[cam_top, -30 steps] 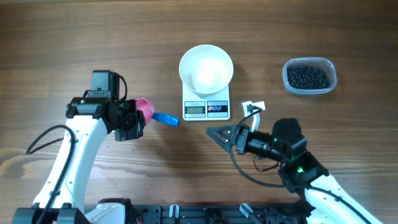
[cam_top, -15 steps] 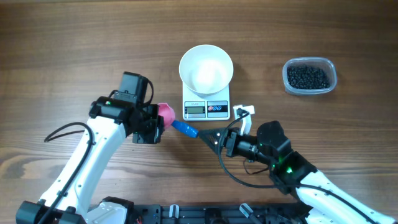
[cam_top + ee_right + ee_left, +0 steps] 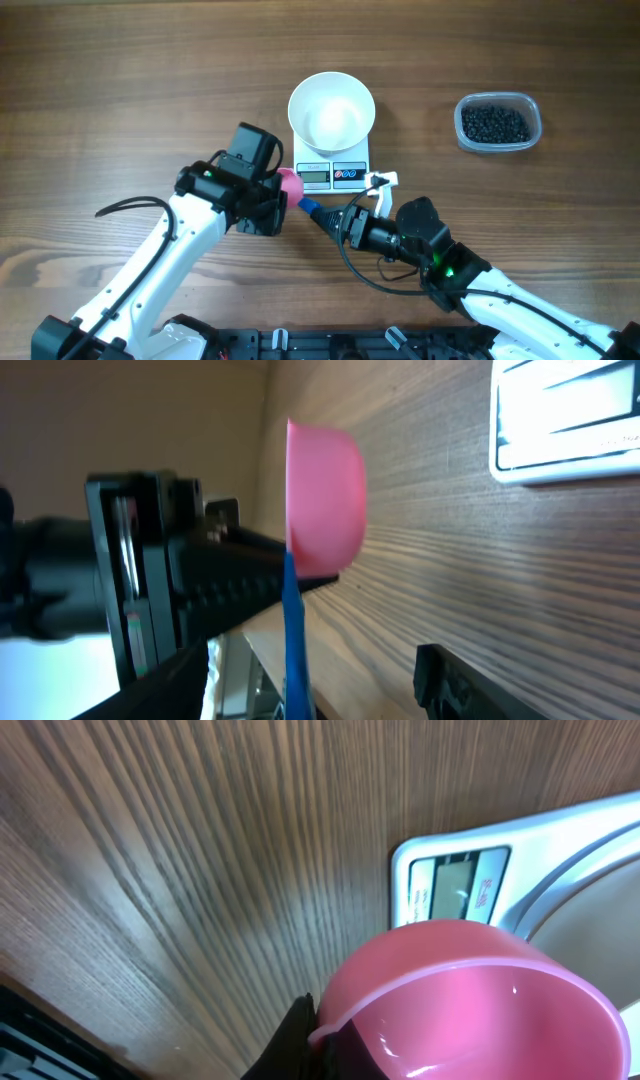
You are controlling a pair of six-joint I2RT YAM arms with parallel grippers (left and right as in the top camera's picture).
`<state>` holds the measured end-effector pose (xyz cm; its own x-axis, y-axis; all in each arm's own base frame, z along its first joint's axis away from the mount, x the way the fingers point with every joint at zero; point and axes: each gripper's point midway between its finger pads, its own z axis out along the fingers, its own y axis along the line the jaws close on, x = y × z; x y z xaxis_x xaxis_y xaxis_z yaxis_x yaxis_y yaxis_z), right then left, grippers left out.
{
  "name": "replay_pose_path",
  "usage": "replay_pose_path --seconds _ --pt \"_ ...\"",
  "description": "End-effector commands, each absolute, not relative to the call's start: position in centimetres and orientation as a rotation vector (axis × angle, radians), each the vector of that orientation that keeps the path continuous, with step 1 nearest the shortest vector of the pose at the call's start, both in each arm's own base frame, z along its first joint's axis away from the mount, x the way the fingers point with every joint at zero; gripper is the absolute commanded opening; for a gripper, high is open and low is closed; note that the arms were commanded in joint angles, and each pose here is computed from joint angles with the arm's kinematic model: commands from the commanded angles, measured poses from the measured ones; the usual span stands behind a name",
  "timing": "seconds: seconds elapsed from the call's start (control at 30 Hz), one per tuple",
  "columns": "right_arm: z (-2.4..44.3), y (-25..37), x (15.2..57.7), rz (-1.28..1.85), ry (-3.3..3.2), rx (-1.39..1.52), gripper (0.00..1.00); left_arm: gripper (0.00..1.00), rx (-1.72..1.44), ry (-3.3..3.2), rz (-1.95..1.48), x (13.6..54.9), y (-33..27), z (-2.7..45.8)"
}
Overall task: Scoop item into bowl and weigh 150g on scale
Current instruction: 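Grasp the blue scoop handle with the right gripper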
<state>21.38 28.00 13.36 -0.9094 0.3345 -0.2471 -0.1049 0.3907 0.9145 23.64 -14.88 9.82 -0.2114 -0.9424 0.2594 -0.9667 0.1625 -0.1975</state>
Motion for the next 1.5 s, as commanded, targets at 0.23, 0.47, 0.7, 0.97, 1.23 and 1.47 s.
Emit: replay_pose_path --seconds 0.23,0.47,0.7,0.97,1.23,1.47 --pt "14.0 28.0 22.3 1.574 2.25 0.38 0.53 0.04 2.008 -2.322 0.45 22.5 -16.4 9.6" --pt "14.3 28.1 22.3 1.613 2.247 0.445 0.45 0.04 2.005 -2.331 0.45 22.5 -16.5 9.6" --pt "14.6 28.4 22.0 1.649 2.251 0.442 0.37 0.04 2.008 -2.333 0.449 22.6 -16.4 9.6" --pt "14.6 28.4 21.9 1.651 2.254 0.439 0.32 0.04 2.033 -2.306 0.446 22.5 -16.4 9.6" --pt "14.6 28.5 21.8 1.66 2.259 0.431 0.29 0.04 2.059 -2.279 0.446 22.5 -16.4 9.6" --pt "14.6 28.6 21.7 1.665 2.263 0.425 0.22 0.04 2.059 -2.279 0.447 22.5 -16.4 9.6"
